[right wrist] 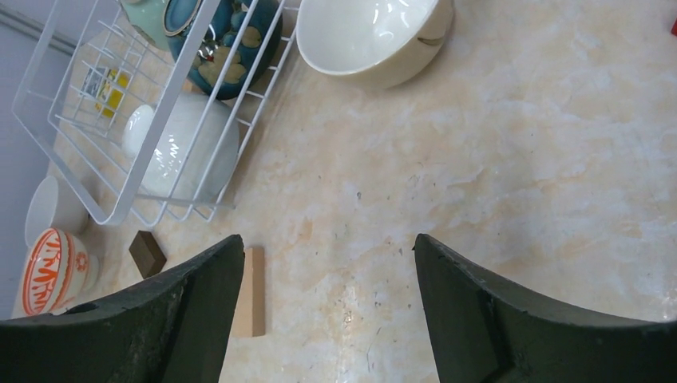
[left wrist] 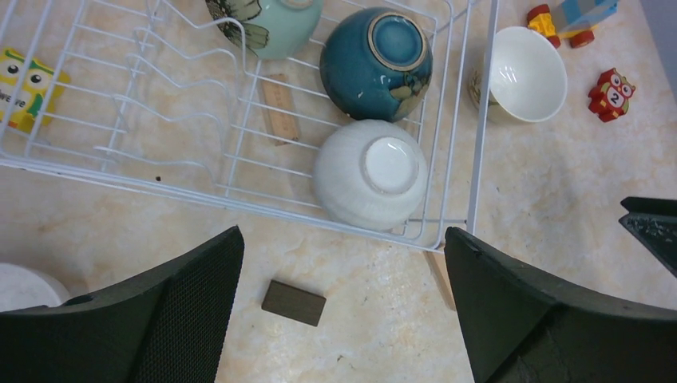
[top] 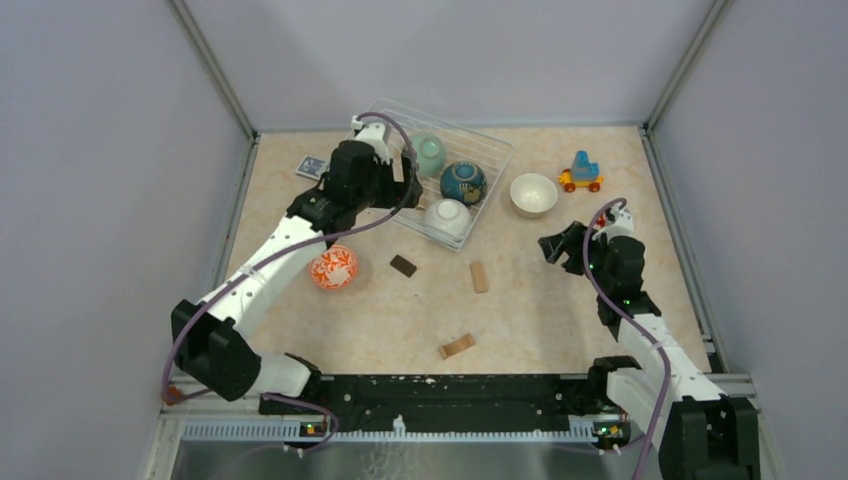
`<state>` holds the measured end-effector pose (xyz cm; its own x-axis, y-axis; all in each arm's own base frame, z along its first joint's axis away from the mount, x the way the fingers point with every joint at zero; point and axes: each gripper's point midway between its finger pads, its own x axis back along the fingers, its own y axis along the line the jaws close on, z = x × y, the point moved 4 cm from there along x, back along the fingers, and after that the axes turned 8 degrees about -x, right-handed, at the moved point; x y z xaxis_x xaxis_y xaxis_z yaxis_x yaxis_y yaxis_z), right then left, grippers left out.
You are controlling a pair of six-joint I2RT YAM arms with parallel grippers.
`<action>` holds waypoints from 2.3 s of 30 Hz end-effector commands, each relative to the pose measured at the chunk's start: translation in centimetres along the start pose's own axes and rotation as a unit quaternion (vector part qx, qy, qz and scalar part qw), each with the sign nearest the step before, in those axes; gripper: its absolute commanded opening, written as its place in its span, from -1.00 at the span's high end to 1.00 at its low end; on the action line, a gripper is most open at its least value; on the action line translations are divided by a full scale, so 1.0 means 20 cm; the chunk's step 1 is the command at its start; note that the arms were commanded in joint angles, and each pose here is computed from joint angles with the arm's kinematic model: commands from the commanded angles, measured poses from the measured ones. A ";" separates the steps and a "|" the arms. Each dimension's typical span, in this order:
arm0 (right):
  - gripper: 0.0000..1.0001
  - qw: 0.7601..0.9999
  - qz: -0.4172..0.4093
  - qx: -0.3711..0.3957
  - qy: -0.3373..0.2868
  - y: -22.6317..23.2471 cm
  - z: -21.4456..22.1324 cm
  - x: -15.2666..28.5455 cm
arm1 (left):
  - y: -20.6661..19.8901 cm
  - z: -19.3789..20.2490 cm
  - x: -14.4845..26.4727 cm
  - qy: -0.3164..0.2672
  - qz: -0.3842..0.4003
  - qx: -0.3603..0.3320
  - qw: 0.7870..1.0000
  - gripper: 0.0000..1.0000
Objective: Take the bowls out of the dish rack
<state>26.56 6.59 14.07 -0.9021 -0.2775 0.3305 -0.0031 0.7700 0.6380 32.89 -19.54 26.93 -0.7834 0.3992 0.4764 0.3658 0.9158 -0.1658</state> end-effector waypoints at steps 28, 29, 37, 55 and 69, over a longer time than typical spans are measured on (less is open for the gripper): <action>-0.98 0.990 0.007 -0.079 -0.120 -0.11 0.02 0.07 | 0.25 -0.29 -0.53 -0.020 0.029 0.056 0.998 -0.97; -0.98 0.990 0.006 -0.078 -0.118 -0.11 0.02 0.07 | 0.26 -0.29 -0.56 -0.021 0.027 0.057 0.998 -0.97; -0.96 0.991 -0.002 -0.074 -0.110 -0.09 0.02 0.06 | 0.39 -0.29 -0.74 -0.034 0.011 0.028 0.999 -0.97; -0.96 0.992 -0.006 -0.071 -0.102 -0.09 0.03 0.05 | 0.41 -0.37 -1.03 -0.032 0.042 -0.034 0.998 -0.93; -0.96 0.992 -0.004 -0.069 -0.102 -0.09 0.03 0.05 | 0.47 -0.26 -1.16 -0.006 0.027 -0.030 0.999 -0.97</action>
<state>24.78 5.39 11.37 -0.9571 -0.1529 0.2462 0.0805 0.6758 0.7326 55.93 -20.58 17.86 -0.7455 0.4499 0.4918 0.4297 0.8884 -0.1615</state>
